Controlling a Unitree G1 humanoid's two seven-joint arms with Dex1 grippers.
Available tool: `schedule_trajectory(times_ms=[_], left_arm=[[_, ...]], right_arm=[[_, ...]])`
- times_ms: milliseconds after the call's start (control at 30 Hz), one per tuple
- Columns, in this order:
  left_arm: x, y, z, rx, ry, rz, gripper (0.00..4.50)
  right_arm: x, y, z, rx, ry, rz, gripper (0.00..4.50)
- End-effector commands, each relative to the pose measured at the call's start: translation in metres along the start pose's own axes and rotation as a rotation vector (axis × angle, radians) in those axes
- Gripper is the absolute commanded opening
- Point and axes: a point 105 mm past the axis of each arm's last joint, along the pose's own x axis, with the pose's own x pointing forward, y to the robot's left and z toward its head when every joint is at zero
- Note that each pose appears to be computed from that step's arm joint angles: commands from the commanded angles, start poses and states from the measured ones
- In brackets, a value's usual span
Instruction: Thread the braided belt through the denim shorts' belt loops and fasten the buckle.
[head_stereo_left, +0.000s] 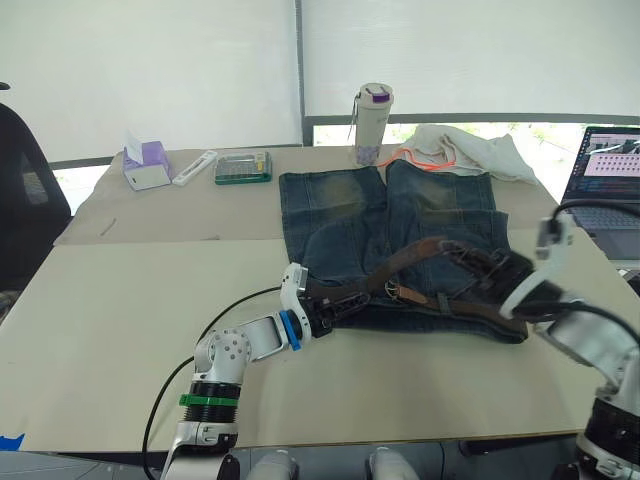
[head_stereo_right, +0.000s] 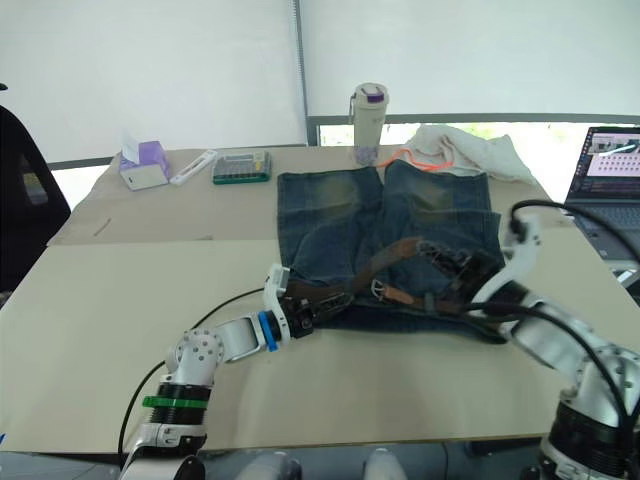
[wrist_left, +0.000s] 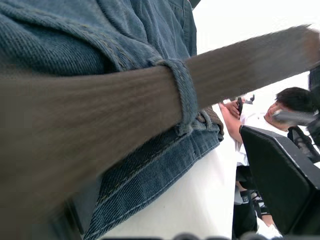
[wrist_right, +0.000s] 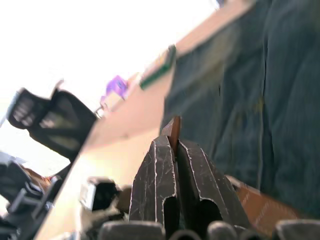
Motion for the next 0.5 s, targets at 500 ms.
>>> schedule_trajectory(times_ms=[500], left_arm=[[-0.088, -0.040, 0.024, 0.064, -0.099, -0.366, 4.46]], right_arm=[[0.007, 0.064, 0.043, 0.346, -0.312, 0.354, 0.00]])
